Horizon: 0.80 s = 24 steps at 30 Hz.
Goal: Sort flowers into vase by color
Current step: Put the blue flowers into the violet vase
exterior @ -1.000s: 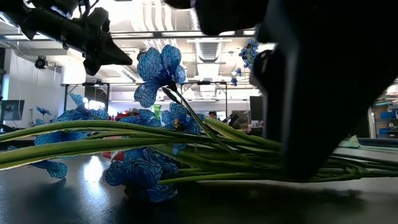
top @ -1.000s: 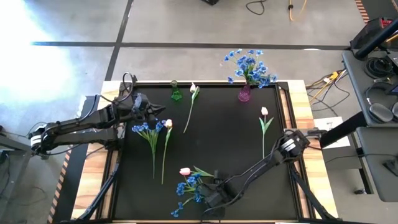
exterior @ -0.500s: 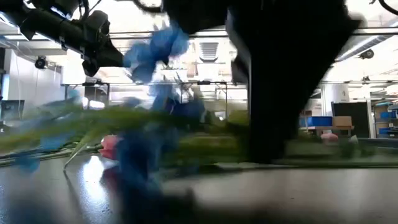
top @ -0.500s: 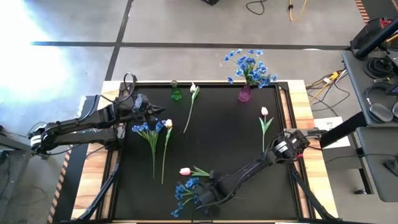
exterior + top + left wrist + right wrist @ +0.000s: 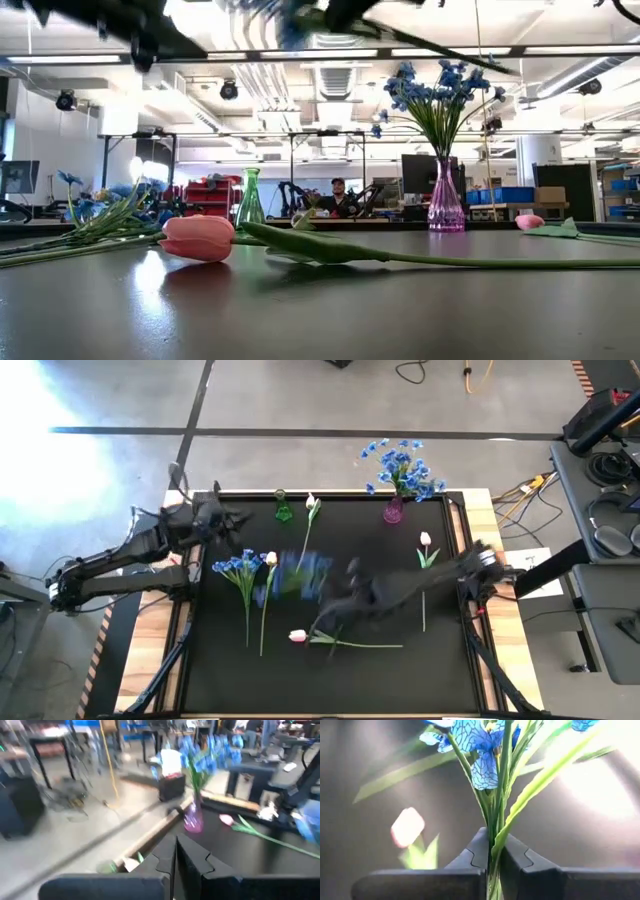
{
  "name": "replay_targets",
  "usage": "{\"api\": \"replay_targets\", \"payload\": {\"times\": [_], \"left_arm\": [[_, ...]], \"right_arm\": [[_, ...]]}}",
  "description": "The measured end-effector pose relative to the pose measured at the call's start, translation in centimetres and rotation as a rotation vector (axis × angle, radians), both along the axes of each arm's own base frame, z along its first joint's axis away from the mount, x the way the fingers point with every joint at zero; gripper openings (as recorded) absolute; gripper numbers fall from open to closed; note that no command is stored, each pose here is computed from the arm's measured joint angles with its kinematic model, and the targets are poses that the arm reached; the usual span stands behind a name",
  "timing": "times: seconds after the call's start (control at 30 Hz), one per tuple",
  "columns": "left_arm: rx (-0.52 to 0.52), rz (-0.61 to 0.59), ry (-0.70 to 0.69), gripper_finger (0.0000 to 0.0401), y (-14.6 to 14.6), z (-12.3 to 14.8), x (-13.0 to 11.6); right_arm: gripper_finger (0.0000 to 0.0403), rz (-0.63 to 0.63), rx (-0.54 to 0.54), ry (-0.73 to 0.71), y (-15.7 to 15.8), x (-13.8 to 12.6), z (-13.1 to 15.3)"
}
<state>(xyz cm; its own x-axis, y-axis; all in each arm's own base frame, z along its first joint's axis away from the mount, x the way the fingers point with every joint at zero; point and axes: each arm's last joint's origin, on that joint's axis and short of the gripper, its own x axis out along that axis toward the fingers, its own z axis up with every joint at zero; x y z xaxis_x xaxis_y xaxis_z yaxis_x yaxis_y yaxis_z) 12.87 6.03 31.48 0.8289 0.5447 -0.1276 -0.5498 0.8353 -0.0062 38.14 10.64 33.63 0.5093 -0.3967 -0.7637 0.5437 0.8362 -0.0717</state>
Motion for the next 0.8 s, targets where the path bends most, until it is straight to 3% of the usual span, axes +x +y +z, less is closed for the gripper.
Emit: {"api": "replay_targets", "payload": {"times": [0.2,0.33,0.63,0.8], "left_arm": [[0.078,0.045,-0.056,0.0,1.0,4.7,-0.9],[0.06,-0.035,-0.069,0.0,2.3,5.3,-1.2],[-0.07,-0.092,-0.045,0.0,6.0,3.7,-1.7],[-0.105,-0.12,-0.035,0.0,7.1,3.2,-1.6]], "right_arm": [[0.0013,-0.328,-0.427,-0.325,-3.7,-5.5,7.6],[0.0013,-0.391,-0.589,-0.326,-5.0,-7.9,8.6],[0.0009,-0.419,-0.585,-0.339,-7.2,-13.3,8.6],[0.0009,-0.282,-0.426,-0.418,-8.1,-14.9,7.9]]}}
